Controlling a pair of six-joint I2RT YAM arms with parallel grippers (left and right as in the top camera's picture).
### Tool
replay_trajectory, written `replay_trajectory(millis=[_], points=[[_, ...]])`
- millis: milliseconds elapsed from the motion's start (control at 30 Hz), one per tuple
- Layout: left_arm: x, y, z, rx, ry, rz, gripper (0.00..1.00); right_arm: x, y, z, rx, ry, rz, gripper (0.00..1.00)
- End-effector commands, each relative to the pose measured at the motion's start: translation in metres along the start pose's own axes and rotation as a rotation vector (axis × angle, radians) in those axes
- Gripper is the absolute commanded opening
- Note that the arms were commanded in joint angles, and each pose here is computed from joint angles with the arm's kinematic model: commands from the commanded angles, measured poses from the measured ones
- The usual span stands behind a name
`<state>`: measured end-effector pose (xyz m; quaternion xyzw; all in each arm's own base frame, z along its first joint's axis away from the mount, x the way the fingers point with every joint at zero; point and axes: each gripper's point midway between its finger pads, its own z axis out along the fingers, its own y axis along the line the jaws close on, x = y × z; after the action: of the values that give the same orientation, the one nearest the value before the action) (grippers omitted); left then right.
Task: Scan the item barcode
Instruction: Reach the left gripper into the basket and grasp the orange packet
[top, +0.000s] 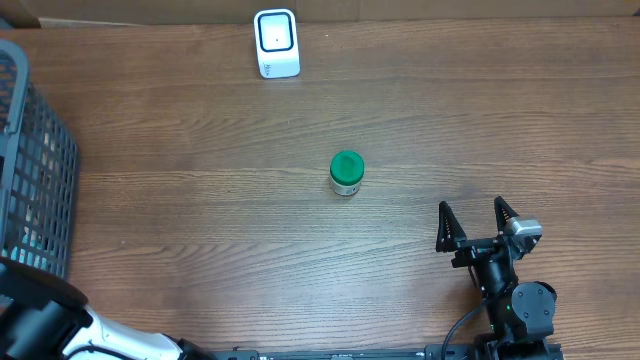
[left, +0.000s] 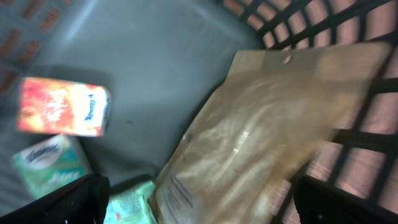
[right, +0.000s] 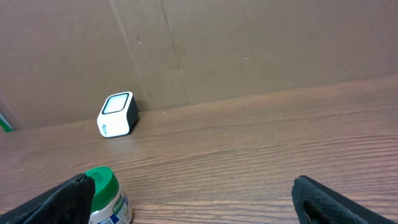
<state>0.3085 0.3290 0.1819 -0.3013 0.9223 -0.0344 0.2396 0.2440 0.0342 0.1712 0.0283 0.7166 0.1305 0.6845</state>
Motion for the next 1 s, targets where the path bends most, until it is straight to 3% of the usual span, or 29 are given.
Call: replay_trajectory(millis=[0, 300, 367, 433, 467, 567, 967], points=[[0.013, -0.007, 0.032, 0.092, 0.071, 0.046, 0.98, 0.001, -0.001, 0.000, 0.003, -0.006, 0.003, 1.00], [0.027, 0.003, 0.062, 0.095, 0.149, 0.014, 0.91, 0.001, -0.002, 0.000, 0.004, -0.006, 0.003, 1.00], [0.031, 0.019, 0.064, 0.000, 0.176, -0.055, 0.86, 0.001, -0.002, 0.000, 0.004, -0.006, 0.003, 1.00], [0.034, 0.042, 0.062, -0.145, 0.190, -0.164, 0.86, 0.001, -0.001, 0.000, 0.003, -0.006, 0.003, 1.00], [0.037, 0.064, 0.054, -0.293, 0.193, -0.263, 0.86, 0.001, -0.002, 0.000, 0.004, -0.006, 0.003, 1.00], [0.041, 0.086, 0.044, -0.441, 0.185, -0.357, 0.86, 0.001, -0.001, 0.000, 0.003, -0.006, 0.003, 1.00], [0.005, 0.109, 0.062, -0.494, 0.052, -0.261, 0.75, 0.001, -0.002, 0.000, 0.004, -0.006, 0.003, 1.00]])
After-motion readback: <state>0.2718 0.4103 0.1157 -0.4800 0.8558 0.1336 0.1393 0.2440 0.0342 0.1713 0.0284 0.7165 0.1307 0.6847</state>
